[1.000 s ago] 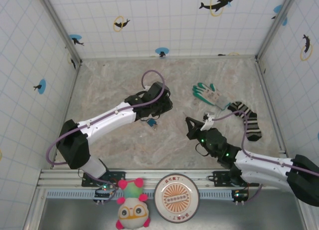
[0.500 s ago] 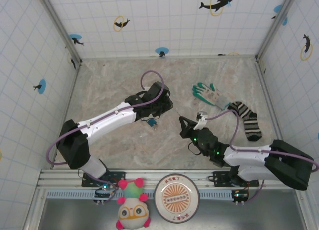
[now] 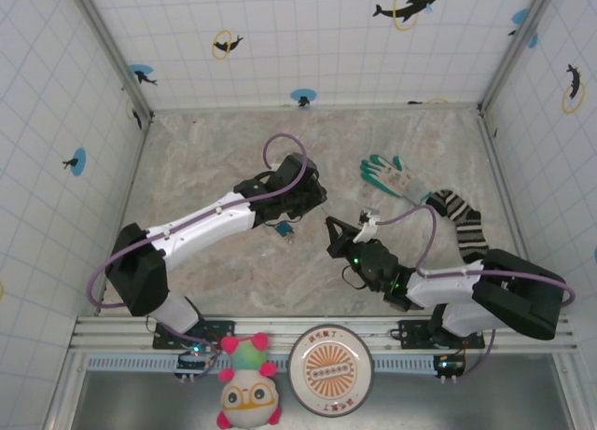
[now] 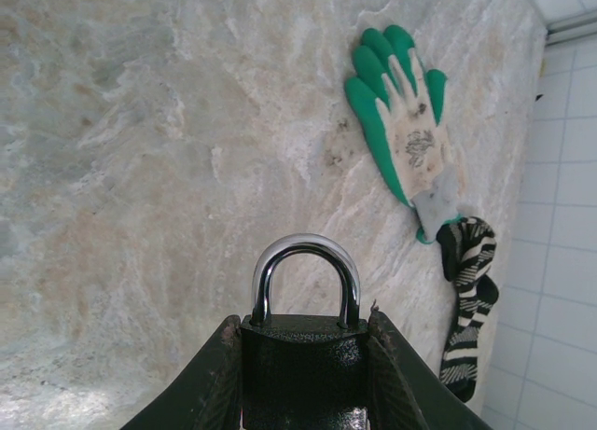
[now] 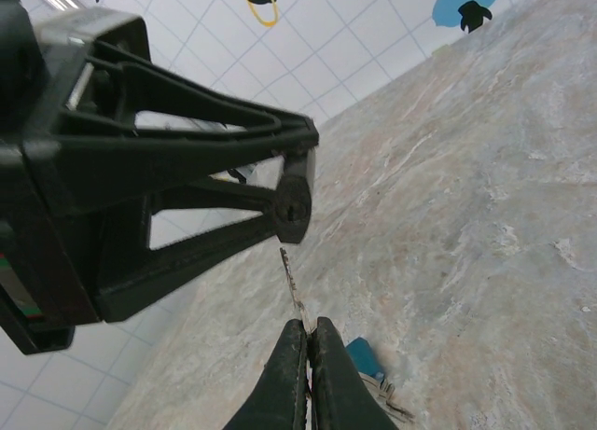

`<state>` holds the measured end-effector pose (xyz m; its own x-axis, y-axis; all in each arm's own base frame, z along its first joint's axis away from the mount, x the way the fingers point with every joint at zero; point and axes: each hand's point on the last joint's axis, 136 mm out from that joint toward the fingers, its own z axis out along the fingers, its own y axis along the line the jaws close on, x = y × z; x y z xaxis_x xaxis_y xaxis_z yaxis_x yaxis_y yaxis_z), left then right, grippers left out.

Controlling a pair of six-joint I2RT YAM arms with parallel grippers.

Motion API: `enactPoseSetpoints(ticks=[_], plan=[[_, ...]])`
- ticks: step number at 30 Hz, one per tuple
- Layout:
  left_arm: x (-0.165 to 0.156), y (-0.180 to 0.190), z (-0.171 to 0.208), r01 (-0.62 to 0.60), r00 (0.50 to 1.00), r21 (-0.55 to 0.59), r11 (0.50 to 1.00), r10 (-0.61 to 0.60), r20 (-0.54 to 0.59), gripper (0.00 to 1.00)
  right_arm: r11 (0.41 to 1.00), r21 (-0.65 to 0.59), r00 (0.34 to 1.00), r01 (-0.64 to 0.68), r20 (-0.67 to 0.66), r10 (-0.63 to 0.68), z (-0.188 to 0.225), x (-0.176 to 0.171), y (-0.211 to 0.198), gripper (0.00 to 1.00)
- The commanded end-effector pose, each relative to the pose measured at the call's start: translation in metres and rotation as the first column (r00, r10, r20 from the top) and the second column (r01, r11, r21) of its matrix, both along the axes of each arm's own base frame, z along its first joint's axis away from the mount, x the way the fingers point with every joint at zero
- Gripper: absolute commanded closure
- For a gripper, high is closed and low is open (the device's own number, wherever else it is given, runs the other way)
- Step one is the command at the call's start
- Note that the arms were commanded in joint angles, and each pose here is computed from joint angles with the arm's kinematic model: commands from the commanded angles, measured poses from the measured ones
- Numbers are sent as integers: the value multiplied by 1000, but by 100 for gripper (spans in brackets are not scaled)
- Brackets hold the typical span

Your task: Unlock with the key

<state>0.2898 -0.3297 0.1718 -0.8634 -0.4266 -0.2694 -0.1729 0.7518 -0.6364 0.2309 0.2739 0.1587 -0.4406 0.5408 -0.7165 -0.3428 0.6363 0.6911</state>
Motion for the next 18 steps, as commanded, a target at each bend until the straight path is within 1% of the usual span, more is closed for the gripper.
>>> enactPoseSetpoints(ticks=[1,9,18], plan=[[0,0,-3,-7,1000,-11,1000,6,-12,91,995,96,998,41,39,-45,28,6,1,100],[-1,-4,-10,3,999,-19,1000,-4,-35,91,995,83,998,49,35,-52,26,8,3,100],[-1,-5,-7,0,1000,-35,999,-1,-26,91,996,80,999,46,15,-47,20,8,4,100]])
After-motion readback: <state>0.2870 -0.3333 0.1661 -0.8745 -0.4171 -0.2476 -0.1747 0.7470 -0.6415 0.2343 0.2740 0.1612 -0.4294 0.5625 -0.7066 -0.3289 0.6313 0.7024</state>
